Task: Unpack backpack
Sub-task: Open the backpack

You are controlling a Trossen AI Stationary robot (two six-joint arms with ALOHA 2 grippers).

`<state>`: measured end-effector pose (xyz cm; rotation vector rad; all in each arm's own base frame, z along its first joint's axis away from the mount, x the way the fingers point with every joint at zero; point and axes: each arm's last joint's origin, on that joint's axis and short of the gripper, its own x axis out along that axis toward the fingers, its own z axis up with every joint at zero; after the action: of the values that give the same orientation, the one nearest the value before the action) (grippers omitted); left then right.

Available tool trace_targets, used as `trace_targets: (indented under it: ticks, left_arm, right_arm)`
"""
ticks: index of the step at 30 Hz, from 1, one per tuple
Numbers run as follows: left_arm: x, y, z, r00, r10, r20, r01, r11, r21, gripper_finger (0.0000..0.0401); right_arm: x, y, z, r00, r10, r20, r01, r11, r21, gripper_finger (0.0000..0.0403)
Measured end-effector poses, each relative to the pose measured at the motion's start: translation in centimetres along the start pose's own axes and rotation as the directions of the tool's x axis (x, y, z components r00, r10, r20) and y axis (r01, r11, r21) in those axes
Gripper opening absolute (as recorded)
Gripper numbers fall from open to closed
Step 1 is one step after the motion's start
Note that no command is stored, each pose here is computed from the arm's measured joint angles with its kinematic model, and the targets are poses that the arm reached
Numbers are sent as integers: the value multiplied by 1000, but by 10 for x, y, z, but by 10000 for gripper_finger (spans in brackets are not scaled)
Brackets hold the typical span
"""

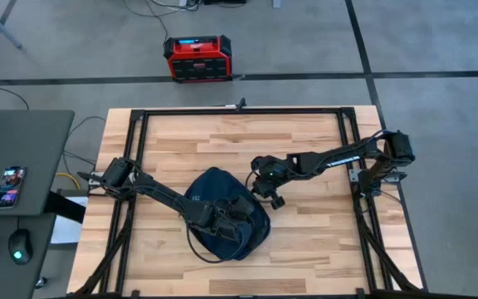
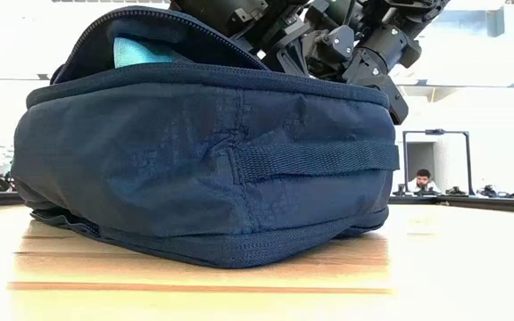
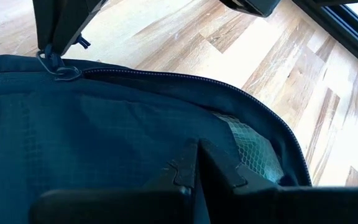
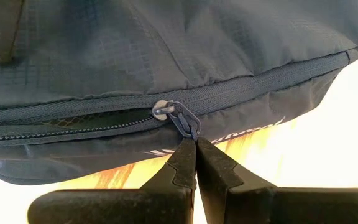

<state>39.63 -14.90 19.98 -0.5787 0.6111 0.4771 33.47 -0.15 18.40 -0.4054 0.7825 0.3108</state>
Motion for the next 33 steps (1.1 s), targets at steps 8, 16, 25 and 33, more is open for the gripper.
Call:
trace_targets:
  ticks: [8,16,25,33]
  left_arm:
    - [0,0,0,1000,-5,-6,5,1000,-2,0]
    - [0,-1,0,1000,-9,-4,9,1000,-4,0]
    - [0,-1,0,1000,-11,-5,11,1000,-5,0]
    - [0,-1,0,1000,-11,-5,11,1000,-5,0]
  right_arm:
    - [0,0,0,1000,0,0,0,1000,0,0]
    - [0,0,0,1000,0,0,0,1000,-2,0]
    - [0,0,0,1000,0,0,0,1000,-2,0]
    - [0,0,0,1000,0,0,0,1000,-2,0]
